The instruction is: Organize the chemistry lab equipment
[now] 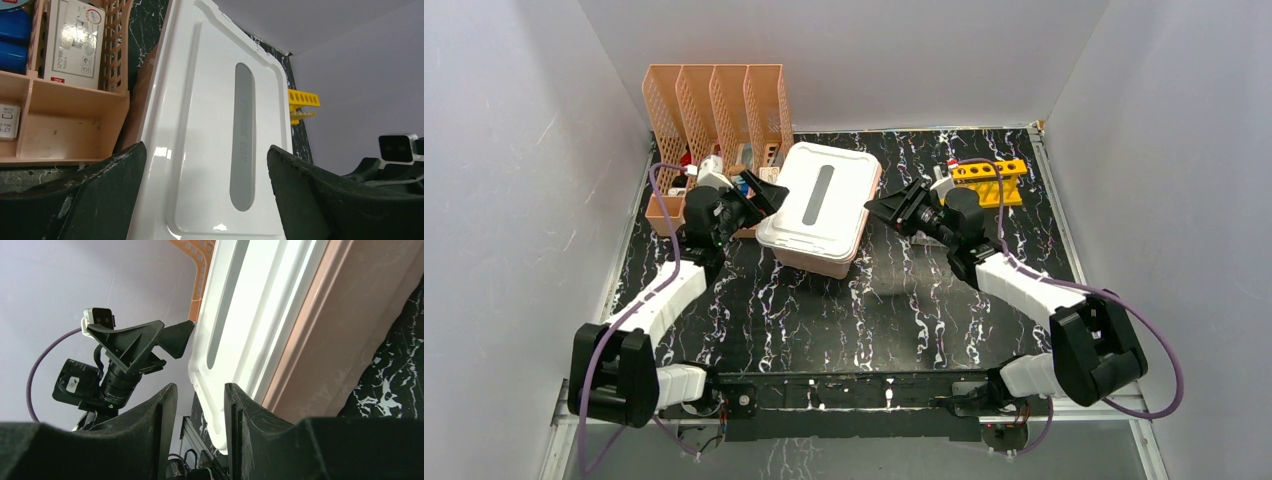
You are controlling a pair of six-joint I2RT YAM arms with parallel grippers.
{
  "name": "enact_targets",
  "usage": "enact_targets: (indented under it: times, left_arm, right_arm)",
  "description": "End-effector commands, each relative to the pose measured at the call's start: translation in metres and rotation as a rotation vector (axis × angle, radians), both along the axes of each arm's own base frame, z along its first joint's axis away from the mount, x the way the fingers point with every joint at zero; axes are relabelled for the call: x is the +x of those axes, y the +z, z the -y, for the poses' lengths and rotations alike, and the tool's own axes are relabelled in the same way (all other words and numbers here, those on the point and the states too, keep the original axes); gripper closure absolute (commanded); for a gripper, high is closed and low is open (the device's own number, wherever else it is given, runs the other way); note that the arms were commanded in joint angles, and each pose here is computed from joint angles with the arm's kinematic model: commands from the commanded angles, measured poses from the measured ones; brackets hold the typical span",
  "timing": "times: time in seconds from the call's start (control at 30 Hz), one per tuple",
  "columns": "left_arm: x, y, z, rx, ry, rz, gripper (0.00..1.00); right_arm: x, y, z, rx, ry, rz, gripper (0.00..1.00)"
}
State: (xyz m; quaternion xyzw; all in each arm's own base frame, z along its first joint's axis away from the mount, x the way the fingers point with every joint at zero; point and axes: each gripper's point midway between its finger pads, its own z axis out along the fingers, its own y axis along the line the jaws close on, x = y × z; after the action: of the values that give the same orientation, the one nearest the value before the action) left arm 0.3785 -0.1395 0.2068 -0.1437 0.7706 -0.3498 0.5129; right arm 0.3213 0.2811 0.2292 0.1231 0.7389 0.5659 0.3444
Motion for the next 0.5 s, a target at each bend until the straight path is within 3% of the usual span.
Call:
enact_targets:
  times: [0.0, 0.23, 0.47]
  left_arm:
    - [0.019, 0.027, -0.001, 0.04, 0.002, 0.085, 0.11]
    - [0.035, 0.02, 0.007, 0.07, -0.046, 0.061, 0.11]
    - [0.041, -0.004, 0.02, 0.005, -0.089, 0.012, 0.11]
  right_arm:
    - [0.0, -0.01, 0.014, -0.061, -0.061, 0.007, 0.52]
    - [-0.002, -0.018, 0.018, -0.067, -0.075, 0.0, 0.53]
    - [-0.002, -0.018, 0.018, -0.062, -0.064, 0.006, 0.53]
